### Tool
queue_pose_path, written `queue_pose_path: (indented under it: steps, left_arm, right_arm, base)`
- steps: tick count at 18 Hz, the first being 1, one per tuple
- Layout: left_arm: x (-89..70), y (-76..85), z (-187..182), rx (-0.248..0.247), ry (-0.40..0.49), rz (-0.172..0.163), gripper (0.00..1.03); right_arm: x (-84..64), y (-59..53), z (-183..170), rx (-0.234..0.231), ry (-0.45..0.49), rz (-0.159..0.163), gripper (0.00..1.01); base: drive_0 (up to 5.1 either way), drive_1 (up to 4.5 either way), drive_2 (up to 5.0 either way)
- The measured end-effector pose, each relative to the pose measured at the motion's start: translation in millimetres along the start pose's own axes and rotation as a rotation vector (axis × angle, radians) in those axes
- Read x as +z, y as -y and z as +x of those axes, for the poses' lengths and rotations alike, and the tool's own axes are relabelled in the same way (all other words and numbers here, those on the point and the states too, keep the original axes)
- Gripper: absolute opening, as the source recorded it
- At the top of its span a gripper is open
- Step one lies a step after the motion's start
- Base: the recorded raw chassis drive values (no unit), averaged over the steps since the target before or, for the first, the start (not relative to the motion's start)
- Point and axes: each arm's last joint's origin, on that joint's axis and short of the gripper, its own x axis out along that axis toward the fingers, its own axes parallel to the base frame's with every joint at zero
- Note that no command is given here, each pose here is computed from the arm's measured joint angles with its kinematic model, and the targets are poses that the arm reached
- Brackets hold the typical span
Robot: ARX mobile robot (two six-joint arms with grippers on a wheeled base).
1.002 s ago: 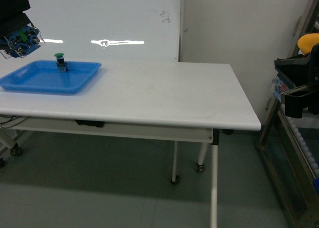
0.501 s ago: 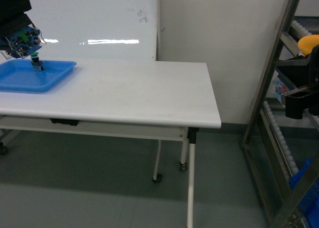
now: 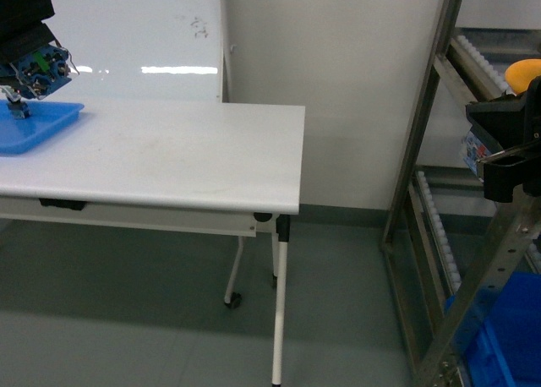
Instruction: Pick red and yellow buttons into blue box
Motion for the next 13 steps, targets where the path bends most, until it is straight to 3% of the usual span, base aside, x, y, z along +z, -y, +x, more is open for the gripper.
queue_pose_path:
  steps: [13]
  left_arm:
    - [0.0, -0.6, -0.1, 0.004, 0.000, 0.000, 0.24]
  right_arm:
    - [0.1, -0.1, 0.0, 0.001, 0.001, 0.000, 0.26]
  base:
    - [4.6, -2.11, -2.1]
